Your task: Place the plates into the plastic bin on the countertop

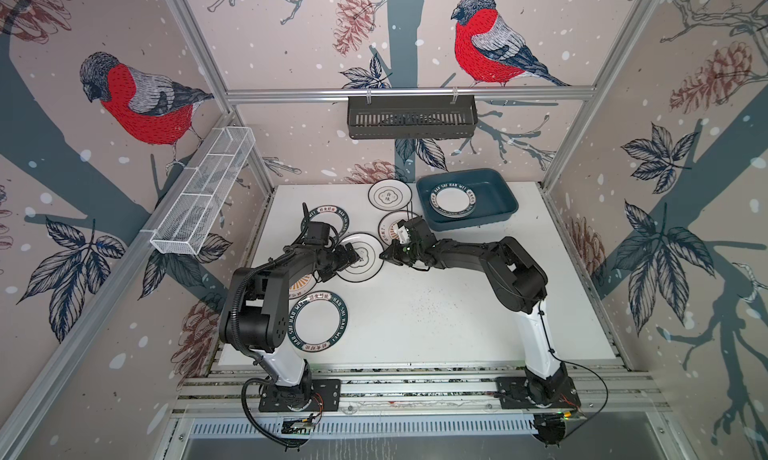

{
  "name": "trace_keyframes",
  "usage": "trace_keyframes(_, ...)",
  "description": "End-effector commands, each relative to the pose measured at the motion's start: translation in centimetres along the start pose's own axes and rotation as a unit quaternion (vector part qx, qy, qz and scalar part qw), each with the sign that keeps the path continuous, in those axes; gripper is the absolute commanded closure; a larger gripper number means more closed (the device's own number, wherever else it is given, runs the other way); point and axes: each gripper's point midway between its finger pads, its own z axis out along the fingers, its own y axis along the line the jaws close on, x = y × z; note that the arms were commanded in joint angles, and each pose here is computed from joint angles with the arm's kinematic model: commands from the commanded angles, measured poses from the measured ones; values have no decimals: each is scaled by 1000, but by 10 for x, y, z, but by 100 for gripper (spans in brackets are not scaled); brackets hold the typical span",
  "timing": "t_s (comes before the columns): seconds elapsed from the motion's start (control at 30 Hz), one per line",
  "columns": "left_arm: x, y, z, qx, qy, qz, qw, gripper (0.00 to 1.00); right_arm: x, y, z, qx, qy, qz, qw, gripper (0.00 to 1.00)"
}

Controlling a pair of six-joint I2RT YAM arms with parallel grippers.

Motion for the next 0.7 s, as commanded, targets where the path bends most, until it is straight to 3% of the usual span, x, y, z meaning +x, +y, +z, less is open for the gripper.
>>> trace_keyframes(0.0,-5,-10,-5,21,-9,4,1000,4,-4,11,-3,-11,-4,-11,1000,97)
trace_keyframes(0.27,-25,-35,-40,37,-46,34,998,4,-24,29,-25,-11,-36,-20,999,97)
trace_keyframes(0.47,-52,-90,-82,109,-78,68,989,4,-52,54,-58,-32,-73,-34,996,98)
trace_keyframes(0.67,-69,-120,-108,153,-106,81,979,4,-91,68,-103,-47,-124,-34,991,98)
